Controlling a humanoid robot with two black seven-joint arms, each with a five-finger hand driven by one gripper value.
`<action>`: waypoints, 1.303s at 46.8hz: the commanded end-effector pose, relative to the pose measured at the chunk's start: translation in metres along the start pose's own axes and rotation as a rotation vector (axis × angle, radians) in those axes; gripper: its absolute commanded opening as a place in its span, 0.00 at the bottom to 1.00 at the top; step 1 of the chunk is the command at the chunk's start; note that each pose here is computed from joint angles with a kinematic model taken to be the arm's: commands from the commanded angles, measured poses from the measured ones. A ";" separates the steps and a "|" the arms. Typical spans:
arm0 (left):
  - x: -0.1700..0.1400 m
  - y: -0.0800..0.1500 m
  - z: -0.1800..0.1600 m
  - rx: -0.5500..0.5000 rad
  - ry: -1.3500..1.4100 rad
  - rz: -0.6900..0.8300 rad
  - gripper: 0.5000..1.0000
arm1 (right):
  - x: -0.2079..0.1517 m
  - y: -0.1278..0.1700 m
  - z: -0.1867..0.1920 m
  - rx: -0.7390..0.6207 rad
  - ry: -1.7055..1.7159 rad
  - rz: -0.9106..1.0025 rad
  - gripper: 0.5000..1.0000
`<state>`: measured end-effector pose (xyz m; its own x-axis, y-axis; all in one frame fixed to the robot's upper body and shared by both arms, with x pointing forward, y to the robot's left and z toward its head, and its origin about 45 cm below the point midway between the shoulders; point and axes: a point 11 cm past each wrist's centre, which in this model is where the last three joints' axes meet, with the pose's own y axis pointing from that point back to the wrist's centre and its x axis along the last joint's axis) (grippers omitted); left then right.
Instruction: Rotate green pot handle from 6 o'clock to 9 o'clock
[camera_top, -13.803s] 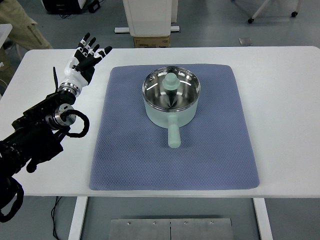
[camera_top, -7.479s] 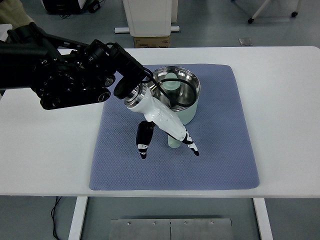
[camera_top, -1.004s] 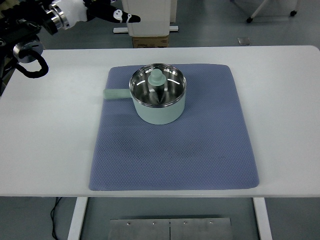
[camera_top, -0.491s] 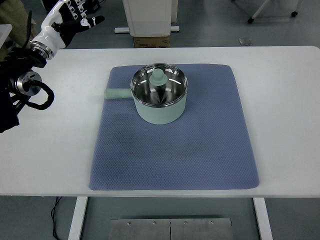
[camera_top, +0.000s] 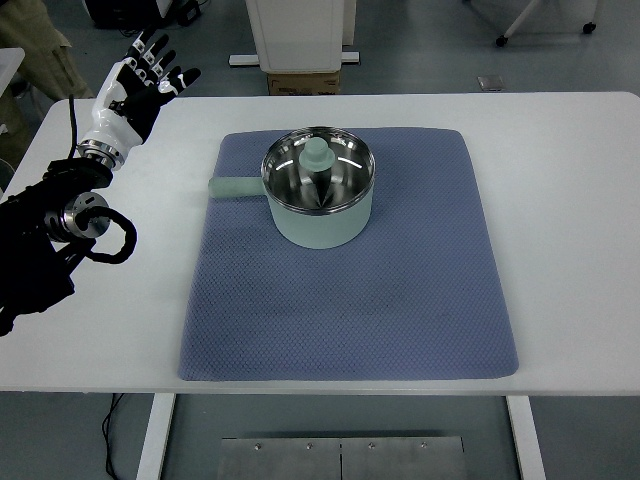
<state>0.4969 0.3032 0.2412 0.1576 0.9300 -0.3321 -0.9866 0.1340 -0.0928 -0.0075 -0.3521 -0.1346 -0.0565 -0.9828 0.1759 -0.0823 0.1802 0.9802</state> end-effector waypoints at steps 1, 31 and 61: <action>0.003 0.004 -0.006 0.003 0.016 0.018 1.00 | 0.000 0.000 0.000 0.000 0.000 0.000 1.00; -0.002 0.015 -0.039 0.013 0.190 0.088 1.00 | 0.000 0.000 0.000 0.000 0.000 0.000 1.00; -0.021 0.022 -0.070 0.046 0.283 0.115 1.00 | 0.001 0.000 0.001 -0.004 -0.004 0.003 1.00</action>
<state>0.4751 0.2662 0.1816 0.0412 0.8109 -0.5837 -0.9987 0.0508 0.0000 -0.0081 -0.3530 -0.1345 -0.0625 -0.9820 0.1782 -0.0771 0.1827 0.9801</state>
